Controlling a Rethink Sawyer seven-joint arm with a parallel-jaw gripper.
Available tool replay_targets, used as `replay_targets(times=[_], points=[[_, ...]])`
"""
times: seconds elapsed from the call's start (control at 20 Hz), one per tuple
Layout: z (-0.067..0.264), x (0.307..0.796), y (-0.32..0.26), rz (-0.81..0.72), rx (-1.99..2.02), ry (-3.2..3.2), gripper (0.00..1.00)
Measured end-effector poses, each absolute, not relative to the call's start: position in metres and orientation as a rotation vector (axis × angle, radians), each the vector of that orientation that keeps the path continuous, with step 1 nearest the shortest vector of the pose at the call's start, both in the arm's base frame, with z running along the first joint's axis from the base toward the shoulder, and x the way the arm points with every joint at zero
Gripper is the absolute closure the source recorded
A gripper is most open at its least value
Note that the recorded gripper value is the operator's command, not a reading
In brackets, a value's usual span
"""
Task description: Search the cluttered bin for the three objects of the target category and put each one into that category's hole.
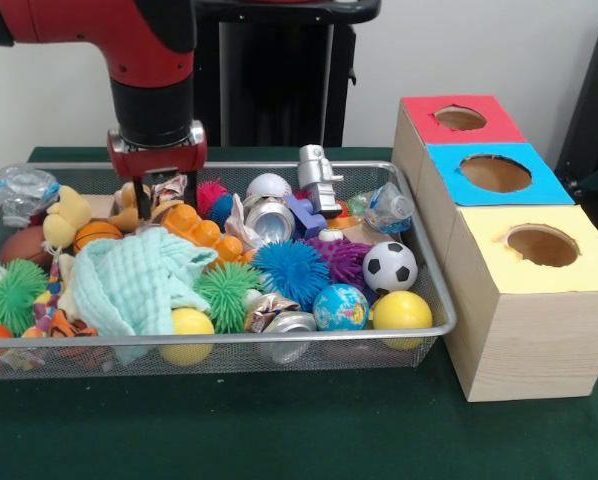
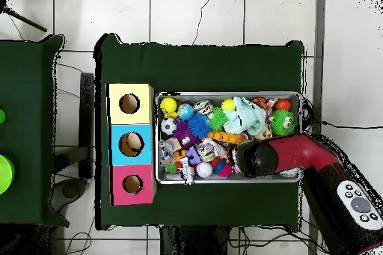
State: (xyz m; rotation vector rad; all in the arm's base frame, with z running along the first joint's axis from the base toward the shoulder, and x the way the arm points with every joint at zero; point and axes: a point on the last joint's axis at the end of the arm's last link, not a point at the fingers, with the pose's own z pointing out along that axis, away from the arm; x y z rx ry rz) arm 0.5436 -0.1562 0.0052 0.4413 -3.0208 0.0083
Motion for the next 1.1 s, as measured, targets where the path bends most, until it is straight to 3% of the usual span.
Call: replay_targets(times=[0.6, 1.1], points=[[0.008, 0.481, -0.178, -0.019, 0.392, -2.948, 0.00], [-0.033, 0.466, -0.170, -0.052, 0.472, -3.007, 0.00]])
